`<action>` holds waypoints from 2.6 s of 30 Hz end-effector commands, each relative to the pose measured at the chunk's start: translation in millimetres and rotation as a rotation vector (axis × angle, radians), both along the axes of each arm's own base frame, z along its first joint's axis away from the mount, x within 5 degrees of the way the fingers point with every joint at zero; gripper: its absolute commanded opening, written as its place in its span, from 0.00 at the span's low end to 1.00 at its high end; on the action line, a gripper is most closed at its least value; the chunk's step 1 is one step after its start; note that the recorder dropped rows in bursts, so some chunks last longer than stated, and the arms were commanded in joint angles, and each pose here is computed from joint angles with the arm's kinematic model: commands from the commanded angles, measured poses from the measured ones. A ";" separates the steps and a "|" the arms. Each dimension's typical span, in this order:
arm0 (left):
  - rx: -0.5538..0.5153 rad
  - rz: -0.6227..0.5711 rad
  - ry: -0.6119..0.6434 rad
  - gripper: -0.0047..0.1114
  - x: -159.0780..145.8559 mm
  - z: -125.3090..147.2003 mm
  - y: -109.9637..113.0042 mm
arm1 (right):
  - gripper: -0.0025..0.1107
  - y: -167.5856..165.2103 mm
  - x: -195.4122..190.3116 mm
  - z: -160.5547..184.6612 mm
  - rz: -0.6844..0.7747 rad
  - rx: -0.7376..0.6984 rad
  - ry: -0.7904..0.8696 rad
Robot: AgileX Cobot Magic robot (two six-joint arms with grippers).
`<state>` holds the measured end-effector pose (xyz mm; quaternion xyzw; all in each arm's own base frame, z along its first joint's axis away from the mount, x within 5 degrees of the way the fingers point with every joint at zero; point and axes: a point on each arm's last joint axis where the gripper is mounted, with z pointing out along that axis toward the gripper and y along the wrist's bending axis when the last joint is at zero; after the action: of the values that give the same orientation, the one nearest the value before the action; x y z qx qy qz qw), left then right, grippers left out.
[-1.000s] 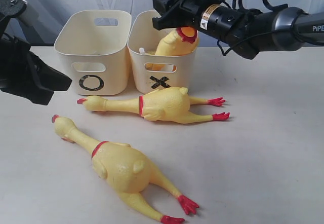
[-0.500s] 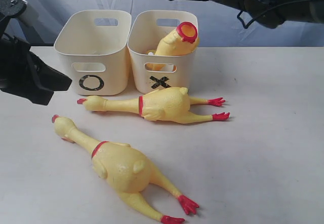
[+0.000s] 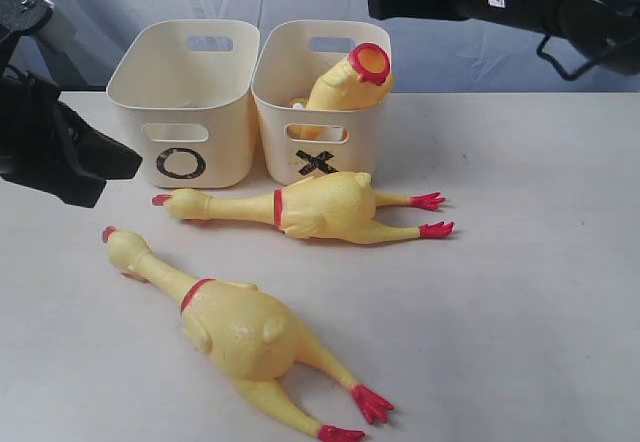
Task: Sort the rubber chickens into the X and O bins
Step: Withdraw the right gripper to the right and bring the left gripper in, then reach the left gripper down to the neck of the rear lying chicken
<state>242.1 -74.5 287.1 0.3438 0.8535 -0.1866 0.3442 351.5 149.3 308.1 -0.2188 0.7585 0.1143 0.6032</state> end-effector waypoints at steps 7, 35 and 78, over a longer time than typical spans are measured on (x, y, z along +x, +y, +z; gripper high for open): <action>-0.031 0.018 -0.018 0.04 2.4 4.2 -2.1 | 0.02 -24.7 -61.7 9.6 -0.006 0.065 -0.011; 0.050 -0.277 -0.052 0.04 -15.0 -1.4 -34.5 | 0.01 -78.3 -188.2 3.6 -0.035 0.092 -0.100; 0.332 -0.485 -0.220 0.52 47.5 -88.4 -40.4 | 0.01 -112.3 -250.3 -9.5 -0.156 0.237 -0.063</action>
<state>280.7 -114.0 208.5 0.5980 0.7328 -0.1055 0.3070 101.9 37.6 300.9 -0.0967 0.7314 0.1452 0.6592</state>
